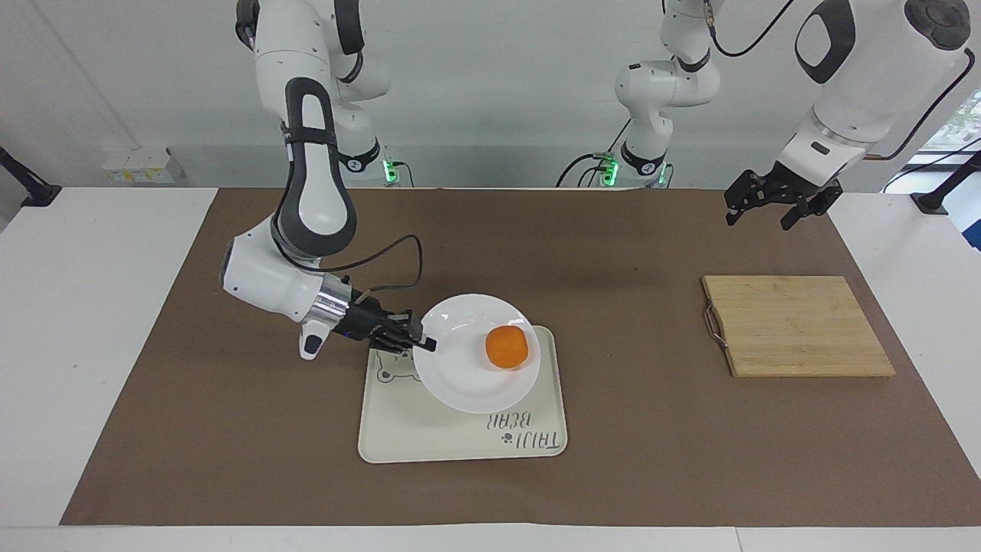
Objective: Place orange and plate with both arms
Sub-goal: 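Carry the plate with the orange onto the bear tray, then release the plate rim and raise the right gripper away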
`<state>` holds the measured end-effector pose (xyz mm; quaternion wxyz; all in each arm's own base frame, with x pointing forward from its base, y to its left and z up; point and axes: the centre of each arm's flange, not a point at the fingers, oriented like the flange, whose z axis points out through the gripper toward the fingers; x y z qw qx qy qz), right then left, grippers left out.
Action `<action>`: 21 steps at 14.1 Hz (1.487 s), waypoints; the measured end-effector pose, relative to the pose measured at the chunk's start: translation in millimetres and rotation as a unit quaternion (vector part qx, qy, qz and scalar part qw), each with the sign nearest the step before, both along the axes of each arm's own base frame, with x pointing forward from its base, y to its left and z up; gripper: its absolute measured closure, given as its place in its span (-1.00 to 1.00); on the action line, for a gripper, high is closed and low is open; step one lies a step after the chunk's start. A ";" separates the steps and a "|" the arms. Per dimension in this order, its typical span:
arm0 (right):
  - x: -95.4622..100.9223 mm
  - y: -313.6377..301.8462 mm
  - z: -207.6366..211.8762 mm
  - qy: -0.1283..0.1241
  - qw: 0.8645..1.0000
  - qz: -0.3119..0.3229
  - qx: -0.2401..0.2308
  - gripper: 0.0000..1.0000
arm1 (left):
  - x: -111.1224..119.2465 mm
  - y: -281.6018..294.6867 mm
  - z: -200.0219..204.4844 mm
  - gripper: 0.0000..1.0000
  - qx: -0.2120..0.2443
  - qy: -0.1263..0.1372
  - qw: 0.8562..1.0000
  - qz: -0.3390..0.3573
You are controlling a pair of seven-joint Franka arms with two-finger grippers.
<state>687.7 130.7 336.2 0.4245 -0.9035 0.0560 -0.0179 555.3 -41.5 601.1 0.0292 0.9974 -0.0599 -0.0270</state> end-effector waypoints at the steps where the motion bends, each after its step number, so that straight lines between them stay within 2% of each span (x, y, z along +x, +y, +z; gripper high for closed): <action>1: 4.3 1.9 -7.5 0.001 1.000 0.001 -0.001 0.84 | 0.0 0.0 0.0 -1.00 0.000 0.000 1.000 0.000; 6: 14.4 6.1 -48.4 0.011 1.000 -0.004 -0.012 0.84 | 0.0 0.0 0.0 -1.00 0.000 0.000 1.000 0.000; 15: 10.2 0.5 -65.7 0.016 0.999 -0.016 -0.026 0.84 | 0.0 0.0 0.0 -1.00 0.000 0.000 1.000 0.000; 20: 7.1 -3.6 -71.6 0.017 0.998 0.001 -0.053 0.84 | 0.0 0.0 0.0 -1.00 0.000 0.000 1.000 0.000; 21: 7.0 -5.0 -72.3 0.017 0.998 0.001 -0.056 0.73 | 0.0 0.0 0.0 -1.00 0.000 0.000 1.000 0.000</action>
